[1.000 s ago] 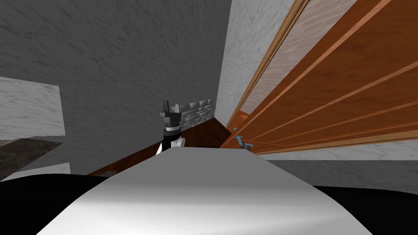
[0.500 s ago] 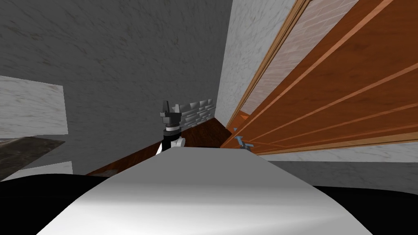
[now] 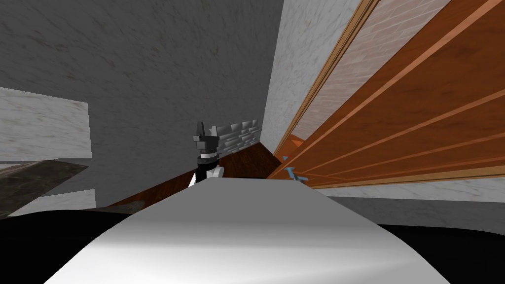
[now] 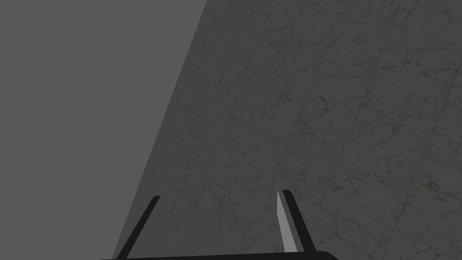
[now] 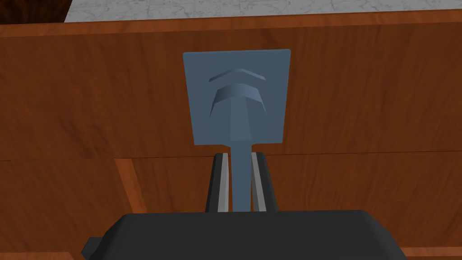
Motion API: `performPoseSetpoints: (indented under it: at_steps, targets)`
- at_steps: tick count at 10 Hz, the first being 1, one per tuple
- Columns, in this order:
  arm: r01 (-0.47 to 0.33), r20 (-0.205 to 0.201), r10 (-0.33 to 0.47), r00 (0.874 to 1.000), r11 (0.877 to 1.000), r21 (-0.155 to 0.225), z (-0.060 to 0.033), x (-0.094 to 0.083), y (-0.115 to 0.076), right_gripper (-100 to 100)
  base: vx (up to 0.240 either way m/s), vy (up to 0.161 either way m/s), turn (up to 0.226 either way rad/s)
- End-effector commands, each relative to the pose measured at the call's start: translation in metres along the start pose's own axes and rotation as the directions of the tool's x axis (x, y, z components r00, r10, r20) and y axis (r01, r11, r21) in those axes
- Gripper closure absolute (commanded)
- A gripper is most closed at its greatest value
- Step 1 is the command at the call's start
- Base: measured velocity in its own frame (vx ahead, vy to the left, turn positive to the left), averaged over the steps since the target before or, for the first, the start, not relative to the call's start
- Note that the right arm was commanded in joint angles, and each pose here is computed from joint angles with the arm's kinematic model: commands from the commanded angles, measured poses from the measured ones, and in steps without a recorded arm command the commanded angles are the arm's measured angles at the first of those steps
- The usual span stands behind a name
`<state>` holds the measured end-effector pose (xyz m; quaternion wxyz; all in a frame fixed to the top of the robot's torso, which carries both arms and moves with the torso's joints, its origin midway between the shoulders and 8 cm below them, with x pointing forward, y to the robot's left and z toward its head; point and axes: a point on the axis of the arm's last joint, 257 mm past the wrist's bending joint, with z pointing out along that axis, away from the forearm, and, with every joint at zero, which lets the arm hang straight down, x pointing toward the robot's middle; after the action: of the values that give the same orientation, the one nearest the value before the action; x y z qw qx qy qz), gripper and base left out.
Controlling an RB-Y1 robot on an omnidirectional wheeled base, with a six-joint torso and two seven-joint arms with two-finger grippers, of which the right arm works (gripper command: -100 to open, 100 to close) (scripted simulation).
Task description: Pull the door open
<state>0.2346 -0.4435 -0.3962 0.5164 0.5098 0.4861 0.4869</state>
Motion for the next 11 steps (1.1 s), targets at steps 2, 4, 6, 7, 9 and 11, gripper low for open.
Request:
performPoseSetpoints:
  at_steps: [2,4,6,7,9,11]
  targets:
    - [-0.002,-0.02,0.002,1.0,1.0,0.002,-0.0167,0.002,-0.002,100,-0.027,-0.013,0.048]
    - [-0.002,-0.027,0.002,1.0,1.0,0.002,-0.0227,0.002,-0.002,100,-0.024,-0.012,0.024]
    - [-0.002,-0.052,0.002,0.999,1.0,0.003,-0.0406,0.003,-0.001,100,-0.045,-0.019,0.064]
    - [-0.002,-0.06,0.002,0.998,1.0,0.004,-0.0462,0.003,0.0,100,-0.077,-0.024,0.061]
    - [-0.002,-0.06,0.002,0.998,1.0,0.004,-0.0462,0.003,0.0,100,-0.039,-0.007,-0.004]
    - [-0.003,-0.075,0.003,0.997,1.0,0.005,-0.0565,0.004,0.001,100,-0.043,-0.014,0.036]
